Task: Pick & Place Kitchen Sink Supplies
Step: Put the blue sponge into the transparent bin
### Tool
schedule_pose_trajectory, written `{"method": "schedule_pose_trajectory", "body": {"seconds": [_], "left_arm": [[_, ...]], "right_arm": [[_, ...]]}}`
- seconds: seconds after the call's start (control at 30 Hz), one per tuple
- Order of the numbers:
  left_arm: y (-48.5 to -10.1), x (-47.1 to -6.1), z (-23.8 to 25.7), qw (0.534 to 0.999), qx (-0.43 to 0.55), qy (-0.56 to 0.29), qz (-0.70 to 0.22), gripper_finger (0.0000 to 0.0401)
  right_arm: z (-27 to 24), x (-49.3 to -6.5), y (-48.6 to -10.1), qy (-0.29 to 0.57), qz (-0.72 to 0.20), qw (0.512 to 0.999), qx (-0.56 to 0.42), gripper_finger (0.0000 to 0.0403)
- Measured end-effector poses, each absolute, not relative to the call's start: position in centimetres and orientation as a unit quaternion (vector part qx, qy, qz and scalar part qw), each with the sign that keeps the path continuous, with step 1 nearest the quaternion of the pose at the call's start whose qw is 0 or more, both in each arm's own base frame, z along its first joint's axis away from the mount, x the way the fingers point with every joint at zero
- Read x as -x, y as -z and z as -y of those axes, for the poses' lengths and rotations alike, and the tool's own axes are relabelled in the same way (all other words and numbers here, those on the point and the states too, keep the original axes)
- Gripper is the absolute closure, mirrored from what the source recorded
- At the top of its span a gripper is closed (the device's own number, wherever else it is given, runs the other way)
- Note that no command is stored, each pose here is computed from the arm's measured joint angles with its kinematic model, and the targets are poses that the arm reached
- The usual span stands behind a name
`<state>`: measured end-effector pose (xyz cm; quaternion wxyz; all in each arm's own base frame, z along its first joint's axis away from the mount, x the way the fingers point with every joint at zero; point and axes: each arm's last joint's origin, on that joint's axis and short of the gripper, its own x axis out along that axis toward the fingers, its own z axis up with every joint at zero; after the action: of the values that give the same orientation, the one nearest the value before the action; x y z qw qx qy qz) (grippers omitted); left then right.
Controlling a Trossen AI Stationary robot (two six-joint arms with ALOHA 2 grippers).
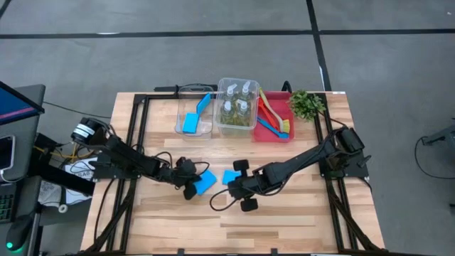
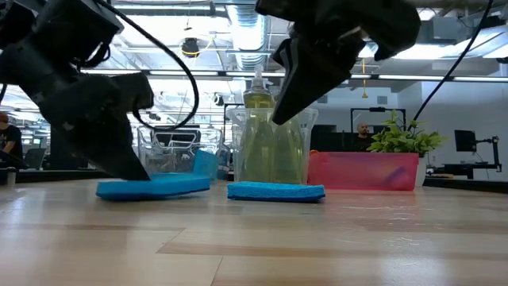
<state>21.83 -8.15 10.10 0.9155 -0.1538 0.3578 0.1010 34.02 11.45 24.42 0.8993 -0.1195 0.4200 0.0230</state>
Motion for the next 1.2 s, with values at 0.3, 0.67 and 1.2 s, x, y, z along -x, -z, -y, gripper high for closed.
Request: {"method": "schedule_pose_trajectory", "body": {"seconds": [0.3,0.67,1.2], "left_arm": [[-16.6,-21.0,7.5,0.966,0.112,-0.088,-0.218,0.0395],[-24.3,-16.8,3.7,0.944,-0.027,-0.327,-0.038,0.0392],[-24.0,-16.7,-7.3,0.899,0.028,-0.436,-0.043,0.0391]], "right_arm": [[-11.2,-33.6,-24.1,-0.002,-0.44,0.889,0.123,0.0403],[-11.9,-33.4,-24.1,-0.009,-0.441,0.888,0.129,0.0403],[-11.4,-33.6,-24.1,-0.002,-0.441,0.889,0.125,0.0403]]}}
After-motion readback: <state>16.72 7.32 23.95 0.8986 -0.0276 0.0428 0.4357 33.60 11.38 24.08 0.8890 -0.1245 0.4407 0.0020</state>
